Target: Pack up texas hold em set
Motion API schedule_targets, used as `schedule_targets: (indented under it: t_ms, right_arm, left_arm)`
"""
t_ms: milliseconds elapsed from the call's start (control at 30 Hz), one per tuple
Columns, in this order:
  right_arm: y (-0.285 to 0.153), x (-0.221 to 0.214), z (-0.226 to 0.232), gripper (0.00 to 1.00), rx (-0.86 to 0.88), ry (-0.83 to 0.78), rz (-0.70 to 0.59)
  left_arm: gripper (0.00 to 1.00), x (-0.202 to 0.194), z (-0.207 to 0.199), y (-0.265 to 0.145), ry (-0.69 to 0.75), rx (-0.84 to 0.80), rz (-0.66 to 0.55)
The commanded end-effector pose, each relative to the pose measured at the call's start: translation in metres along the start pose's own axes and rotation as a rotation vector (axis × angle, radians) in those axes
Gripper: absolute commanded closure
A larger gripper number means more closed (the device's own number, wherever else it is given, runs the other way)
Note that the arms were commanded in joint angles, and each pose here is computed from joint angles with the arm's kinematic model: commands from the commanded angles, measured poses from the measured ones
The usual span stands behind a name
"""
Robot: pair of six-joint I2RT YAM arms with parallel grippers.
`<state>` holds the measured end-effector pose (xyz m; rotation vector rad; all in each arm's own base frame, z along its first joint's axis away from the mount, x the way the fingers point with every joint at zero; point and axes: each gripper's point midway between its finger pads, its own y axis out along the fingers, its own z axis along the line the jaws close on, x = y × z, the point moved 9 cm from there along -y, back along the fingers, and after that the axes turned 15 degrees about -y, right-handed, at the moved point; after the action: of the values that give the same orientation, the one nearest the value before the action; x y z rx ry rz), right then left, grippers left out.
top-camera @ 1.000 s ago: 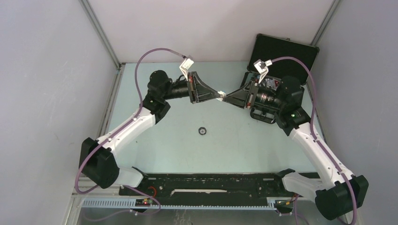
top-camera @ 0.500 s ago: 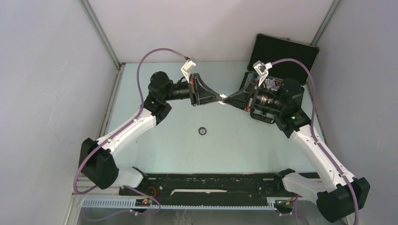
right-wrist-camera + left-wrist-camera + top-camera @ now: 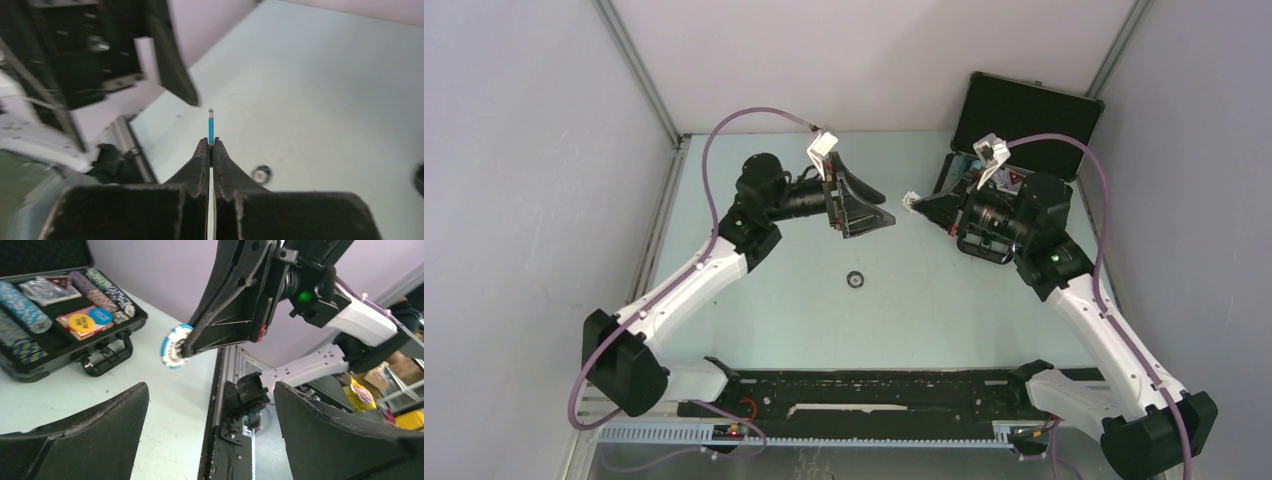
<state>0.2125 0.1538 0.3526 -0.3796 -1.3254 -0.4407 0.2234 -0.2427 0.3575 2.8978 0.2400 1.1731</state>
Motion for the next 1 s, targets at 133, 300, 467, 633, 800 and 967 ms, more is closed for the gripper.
schedule_targets:
  t_ms: [133, 300, 467, 633, 800, 967]
  right_arm:
    - [-0.018, -0.031, -0.067, 1.00, -0.408, -0.305, 0.222]
    - [-0.007, -0.044, -0.121, 1.00, -0.392, -0.283, 0.296]
    - [-0.006, -0.048, -0.176, 1.00, -0.528, -0.388, 0.512]
    - [-0.011, -0.053, -0.214, 1.00, -0.602, -0.484, 0.701]
    - [-0.004, -0.059, -0.237, 1.00, -0.602, -0.522, 0.841]
    - [0.000, -0.079, -0.248, 1.00, -0.556, -0.545, 0.958]
  left_arm:
    - [0.00, 0.019, 0.006, -0.026, 0.062, 0.327, -0.214]
    - [0.00, 0.025, 0.021, -0.030, -0.011, 0.388, -0.229]
    - [0.00, 0.026, 0.025, -0.033, -0.017, 0.400, -0.245]
    - [0.00, 0.031, 0.027, -0.037, -0.030, 0.375, -0.253]
    - [0.00, 0.038, 0.043, -0.041, -0.120, 0.302, -0.281]
    - [0.00, 0.046, 0.055, -0.048, -0.177, 0.274, -0.306]
